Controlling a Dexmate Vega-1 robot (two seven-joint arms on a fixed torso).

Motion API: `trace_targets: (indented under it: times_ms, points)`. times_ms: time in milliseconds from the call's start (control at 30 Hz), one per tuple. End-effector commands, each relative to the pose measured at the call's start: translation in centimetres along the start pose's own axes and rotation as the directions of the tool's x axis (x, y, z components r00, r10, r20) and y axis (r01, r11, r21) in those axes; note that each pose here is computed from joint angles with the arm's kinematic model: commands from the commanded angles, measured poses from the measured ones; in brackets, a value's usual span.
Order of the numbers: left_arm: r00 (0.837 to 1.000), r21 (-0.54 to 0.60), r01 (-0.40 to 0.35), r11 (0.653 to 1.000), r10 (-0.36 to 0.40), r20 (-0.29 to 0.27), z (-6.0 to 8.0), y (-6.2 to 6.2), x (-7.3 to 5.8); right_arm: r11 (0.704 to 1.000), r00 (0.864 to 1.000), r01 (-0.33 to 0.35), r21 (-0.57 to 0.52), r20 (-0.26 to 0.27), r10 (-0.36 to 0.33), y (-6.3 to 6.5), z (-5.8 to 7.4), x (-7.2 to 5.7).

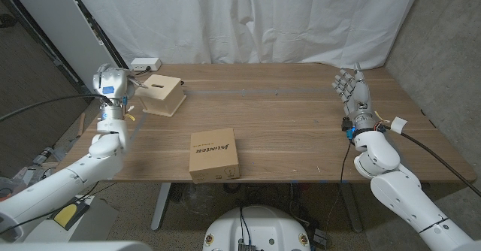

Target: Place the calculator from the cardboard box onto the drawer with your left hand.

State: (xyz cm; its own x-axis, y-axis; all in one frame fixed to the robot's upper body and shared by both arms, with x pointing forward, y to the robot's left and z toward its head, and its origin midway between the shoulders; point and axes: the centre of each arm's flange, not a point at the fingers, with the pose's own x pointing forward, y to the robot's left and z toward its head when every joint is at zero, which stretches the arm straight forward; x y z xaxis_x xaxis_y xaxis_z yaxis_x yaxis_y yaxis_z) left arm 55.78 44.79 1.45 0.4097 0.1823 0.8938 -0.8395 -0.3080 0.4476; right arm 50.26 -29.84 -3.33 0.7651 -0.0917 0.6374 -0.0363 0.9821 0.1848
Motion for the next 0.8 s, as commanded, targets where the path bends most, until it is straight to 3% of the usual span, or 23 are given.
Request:
trace_targets:
  times_ms: [33, 800]
  points:
    - [0.999, -0.018, 0.046, 0.999, -0.046, 0.023, 1.4, -2.0, 0.7, 1.000, 1.000, 0.009, -0.014, -0.014, -0.009, 0.1, 0.3, -0.5]
    - [0.997, -0.031, 0.077, 0.997, -0.076, 0.032, 2.7, -3.0, 1.5, 0.999, 0.999, 0.032, -0.018, -0.031, -0.033, -0.2, 0.3, -1.2]
